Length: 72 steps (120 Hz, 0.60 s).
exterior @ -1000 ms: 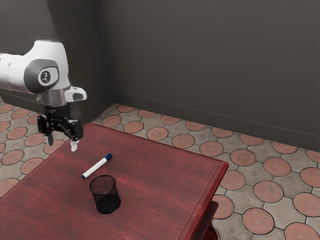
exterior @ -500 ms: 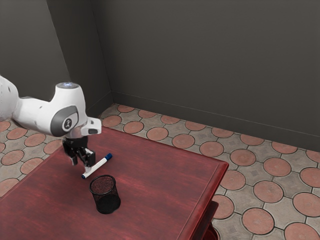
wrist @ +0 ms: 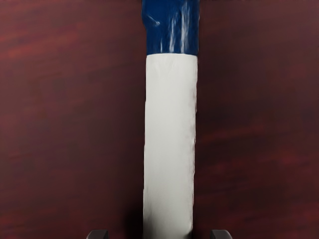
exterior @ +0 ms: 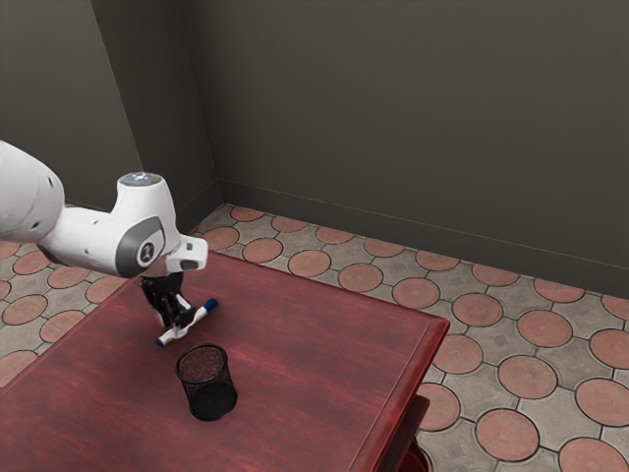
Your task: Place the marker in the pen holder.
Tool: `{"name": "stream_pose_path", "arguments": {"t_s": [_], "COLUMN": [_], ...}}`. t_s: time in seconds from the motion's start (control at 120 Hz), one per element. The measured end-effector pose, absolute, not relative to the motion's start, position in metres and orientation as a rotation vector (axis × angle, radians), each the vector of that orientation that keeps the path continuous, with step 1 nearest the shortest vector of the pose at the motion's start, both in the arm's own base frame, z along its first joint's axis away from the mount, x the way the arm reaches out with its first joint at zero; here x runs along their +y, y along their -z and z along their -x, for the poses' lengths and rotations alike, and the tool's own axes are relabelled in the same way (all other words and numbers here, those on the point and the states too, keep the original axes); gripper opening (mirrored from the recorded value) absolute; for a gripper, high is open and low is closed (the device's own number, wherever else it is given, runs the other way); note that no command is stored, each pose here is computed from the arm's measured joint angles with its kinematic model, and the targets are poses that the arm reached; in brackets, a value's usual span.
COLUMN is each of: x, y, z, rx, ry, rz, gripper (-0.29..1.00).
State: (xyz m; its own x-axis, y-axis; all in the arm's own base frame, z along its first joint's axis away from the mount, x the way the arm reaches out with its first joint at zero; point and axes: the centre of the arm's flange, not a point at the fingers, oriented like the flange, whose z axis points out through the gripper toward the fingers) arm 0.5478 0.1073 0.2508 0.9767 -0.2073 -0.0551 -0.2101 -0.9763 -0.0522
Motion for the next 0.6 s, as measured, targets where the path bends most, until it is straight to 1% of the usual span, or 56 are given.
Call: {"name": "stream_pose_path", "arguments": {"t_s": [0.175, 0.475, 0.525, 0.6], "x": [0.117, 0.120, 0.116, 0.103], "y": [-0.248, -0.249, -0.261, -0.299], "z": [-0.546, -0.547, -0.549, -0.552], "rx": [0.316, 0.324, 0.343, 0.383], "ry": [-0.075, -0.061, -0.031, 0.046], "rz": [3.084, 3.102, 3.095, 3.084], "gripper": [0.14, -0.03, -0.05, -0.07]}}
